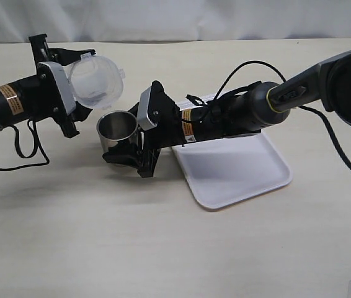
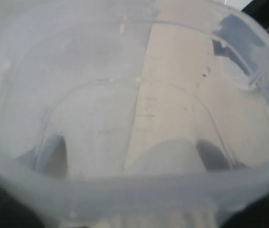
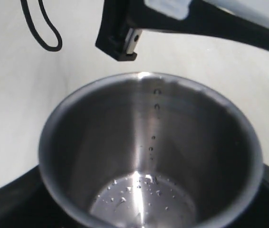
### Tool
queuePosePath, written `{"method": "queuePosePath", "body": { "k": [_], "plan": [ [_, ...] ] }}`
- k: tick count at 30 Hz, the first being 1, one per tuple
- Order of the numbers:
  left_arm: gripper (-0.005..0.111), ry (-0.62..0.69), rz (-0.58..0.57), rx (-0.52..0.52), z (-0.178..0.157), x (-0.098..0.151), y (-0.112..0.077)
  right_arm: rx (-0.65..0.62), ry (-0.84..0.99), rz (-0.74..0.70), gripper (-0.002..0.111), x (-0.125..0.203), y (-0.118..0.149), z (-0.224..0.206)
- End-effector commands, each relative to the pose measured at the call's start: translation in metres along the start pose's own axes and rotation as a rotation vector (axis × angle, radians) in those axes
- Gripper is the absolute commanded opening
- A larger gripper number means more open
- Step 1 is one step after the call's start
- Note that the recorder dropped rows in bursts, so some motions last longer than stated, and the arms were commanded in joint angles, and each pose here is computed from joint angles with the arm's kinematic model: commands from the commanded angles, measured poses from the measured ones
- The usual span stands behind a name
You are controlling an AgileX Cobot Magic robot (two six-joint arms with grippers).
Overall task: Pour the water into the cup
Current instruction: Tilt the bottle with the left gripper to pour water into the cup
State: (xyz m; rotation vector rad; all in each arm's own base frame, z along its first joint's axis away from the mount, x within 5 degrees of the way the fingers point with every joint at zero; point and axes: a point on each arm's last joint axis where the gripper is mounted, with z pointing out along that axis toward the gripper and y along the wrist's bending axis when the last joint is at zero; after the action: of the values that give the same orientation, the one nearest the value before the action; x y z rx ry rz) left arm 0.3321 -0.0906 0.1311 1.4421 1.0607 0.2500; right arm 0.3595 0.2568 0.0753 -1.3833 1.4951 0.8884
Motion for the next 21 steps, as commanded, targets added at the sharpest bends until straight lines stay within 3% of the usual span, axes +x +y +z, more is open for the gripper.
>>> {"method": "queuePosePath", "body": {
  "k": [1, 21],
  "plan": [
    [0.000, 0.011, 0.014, -0.031, 0.0014, -0.0030, 0.0090, -0.002, -0.030, -0.003, 0.004, -0.0080, -0.0012, -0.0033],
    [0.000, -0.006, 0.201, -0.049, 0.0040, -0.0109, 0.0110, -0.001, -0.031, -0.007, 0.004, -0.0080, -0.0013, -0.0033]
  ]
}}
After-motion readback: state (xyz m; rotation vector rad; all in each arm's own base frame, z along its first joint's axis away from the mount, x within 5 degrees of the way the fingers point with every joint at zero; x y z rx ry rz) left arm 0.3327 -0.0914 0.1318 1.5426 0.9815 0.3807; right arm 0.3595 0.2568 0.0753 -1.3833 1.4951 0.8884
